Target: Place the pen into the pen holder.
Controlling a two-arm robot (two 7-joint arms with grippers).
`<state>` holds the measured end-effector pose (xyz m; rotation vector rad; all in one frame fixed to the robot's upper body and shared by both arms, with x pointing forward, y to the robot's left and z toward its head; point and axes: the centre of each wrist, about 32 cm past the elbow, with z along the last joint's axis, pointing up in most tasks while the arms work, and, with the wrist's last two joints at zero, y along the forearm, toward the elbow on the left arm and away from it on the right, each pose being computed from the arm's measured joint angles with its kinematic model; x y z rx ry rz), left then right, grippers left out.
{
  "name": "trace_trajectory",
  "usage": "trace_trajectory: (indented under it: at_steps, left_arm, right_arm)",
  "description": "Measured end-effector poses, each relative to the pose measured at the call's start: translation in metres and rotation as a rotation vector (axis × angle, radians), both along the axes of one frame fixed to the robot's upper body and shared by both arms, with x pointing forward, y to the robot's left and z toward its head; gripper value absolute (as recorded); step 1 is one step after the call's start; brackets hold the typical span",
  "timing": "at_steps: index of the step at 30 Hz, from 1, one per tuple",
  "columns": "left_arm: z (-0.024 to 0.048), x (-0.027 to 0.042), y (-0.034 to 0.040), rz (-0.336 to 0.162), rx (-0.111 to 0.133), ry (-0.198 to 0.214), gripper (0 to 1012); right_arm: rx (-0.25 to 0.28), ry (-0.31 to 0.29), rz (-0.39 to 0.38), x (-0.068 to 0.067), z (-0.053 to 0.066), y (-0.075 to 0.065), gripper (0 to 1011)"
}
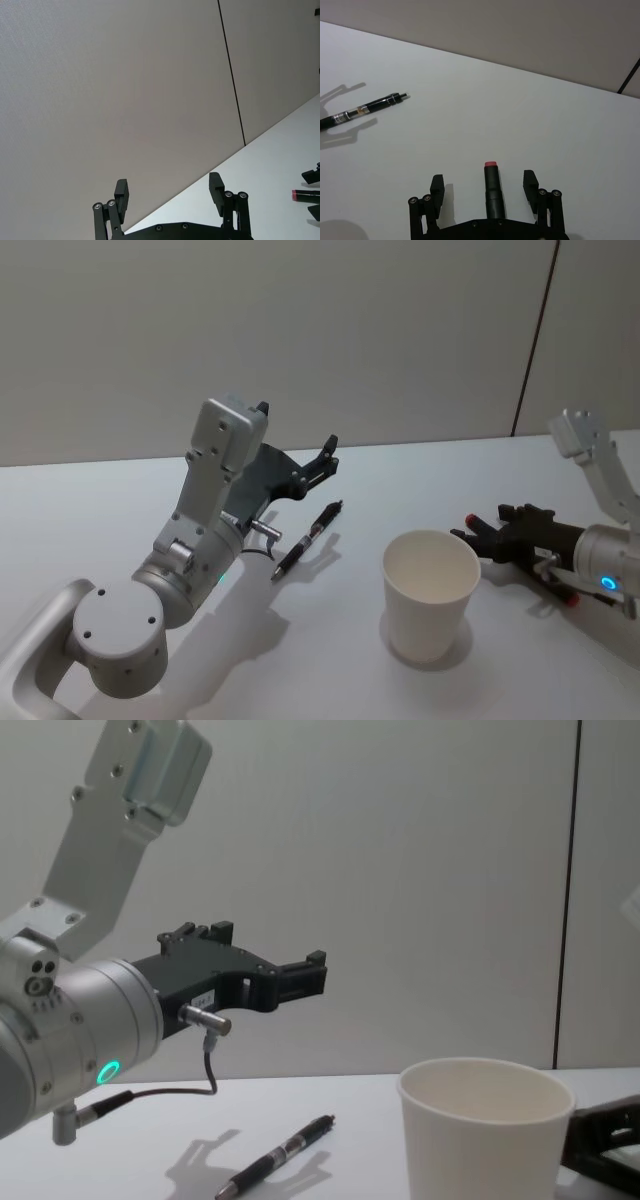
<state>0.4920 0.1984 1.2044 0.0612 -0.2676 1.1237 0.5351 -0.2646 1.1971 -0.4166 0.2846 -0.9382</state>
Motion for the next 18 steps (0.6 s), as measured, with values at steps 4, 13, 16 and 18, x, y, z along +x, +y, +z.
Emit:
trace_trajectory:
  at_steps: [4,13,16,18]
  left_arm:
    - [0.0,0.0,0.0,0.0,0.0,0.0,1001]
    - [0.0,0.0,0.0,0.0,0.0,0.0,1001]
    - [0.0,0.0,0.0,0.0,0.0,0.0,1001]
    - [0.0,0.0,0.0,0.0,0.0,0.0,1001]
  right_arm:
    - [0.001,0.007,-0.003,-0.0018,-0.0017,-0.0001,1001]
    - [0.002,0.017,-0.006,-0.0044,-0.0039,-0.0001,980]
    - [0.003,0.018,-0.007,-0.0049,-0.0044,-0.0001,945]
    - [0.003,0.019,-0.008,-0.0051,-0.0045,-0.0001,883]
